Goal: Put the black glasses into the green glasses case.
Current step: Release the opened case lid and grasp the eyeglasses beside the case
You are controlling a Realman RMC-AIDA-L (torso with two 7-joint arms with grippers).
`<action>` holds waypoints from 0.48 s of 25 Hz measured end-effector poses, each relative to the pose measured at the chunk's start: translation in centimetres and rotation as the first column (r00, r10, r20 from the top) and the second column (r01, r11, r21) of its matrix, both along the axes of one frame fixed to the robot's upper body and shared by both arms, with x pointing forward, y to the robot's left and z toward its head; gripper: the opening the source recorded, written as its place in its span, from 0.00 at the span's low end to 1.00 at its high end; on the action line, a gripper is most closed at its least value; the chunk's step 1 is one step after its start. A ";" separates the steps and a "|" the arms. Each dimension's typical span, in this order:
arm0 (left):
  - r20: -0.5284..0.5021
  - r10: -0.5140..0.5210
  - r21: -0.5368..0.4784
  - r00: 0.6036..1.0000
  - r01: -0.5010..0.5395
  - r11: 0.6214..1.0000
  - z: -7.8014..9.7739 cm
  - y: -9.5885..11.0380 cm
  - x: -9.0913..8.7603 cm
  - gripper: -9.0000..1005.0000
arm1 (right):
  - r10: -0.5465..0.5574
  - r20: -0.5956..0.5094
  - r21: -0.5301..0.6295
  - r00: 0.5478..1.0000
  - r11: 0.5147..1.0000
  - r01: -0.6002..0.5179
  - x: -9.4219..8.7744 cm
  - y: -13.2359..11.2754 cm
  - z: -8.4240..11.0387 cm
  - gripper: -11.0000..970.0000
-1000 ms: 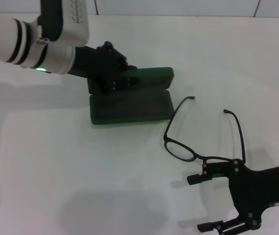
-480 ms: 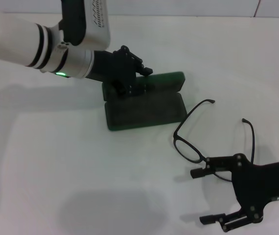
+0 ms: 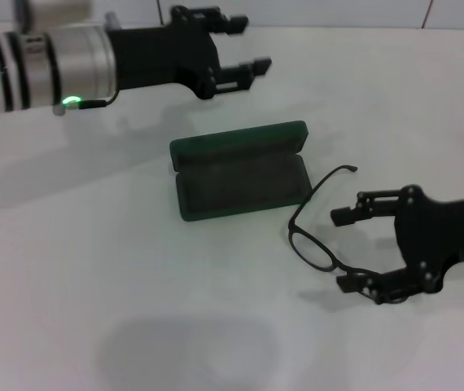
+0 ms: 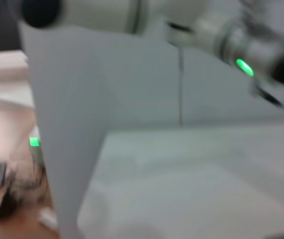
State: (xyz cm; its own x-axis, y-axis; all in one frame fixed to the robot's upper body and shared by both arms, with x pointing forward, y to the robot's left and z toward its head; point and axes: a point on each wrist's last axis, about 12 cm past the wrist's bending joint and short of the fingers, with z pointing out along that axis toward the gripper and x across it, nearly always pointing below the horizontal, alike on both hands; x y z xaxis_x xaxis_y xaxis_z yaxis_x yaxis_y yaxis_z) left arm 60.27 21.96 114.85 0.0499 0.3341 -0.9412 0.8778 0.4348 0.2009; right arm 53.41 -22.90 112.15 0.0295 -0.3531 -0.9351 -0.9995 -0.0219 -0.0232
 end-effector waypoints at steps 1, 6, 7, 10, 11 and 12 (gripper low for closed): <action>-0.015 0.021 -0.051 1.000 -0.022 0.998 -0.3 0.6 -0.5 0.51 | -0.013 -0.024 -0.057 1.000 0.998 0.012 0.5 0.2 1.0 0.80; -0.089 0.071 -0.119 0.994 -0.082 0.990 -1.5 1.6 -1.4 0.64 | -0.069 -0.039 -0.317 0.997 0.947 0.053 1.3 1.9 4.5 0.80; -0.102 0.079 -0.124 0.992 -0.091 0.988 -1.7 1.7 -1.5 0.64 | -0.068 -0.034 -0.372 0.997 0.927 0.051 1.2 2.7 5.1 0.80; -0.123 0.103 -0.134 0.987 -0.119 0.984 -2.0 2.3 -1.5 0.64 | -0.083 -0.042 -0.477 0.996 0.877 0.052 1.4 4.4 5.5 0.80; -0.124 0.106 -0.134 0.987 -0.122 0.983 -2.1 2.4 -1.5 0.64 | -0.098 -0.044 -0.521 0.994 0.852 0.061 1.5 5.1 5.5 0.80; -0.125 0.107 -0.134 0.986 -0.123 0.983 -2.1 2.4 -1.5 0.64 | -0.109 -0.040 -0.550 0.993 0.832 0.069 1.6 5.5 5.4 0.79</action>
State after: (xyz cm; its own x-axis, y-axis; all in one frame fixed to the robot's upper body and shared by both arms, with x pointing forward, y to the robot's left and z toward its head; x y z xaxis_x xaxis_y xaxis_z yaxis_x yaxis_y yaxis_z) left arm 58.79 24.35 112.70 -0.0942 0.1953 -0.9762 0.8341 0.5508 0.0297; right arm 55.02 -17.35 117.59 -0.0827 -0.8051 -0.5873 -0.9964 0.0782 0.0331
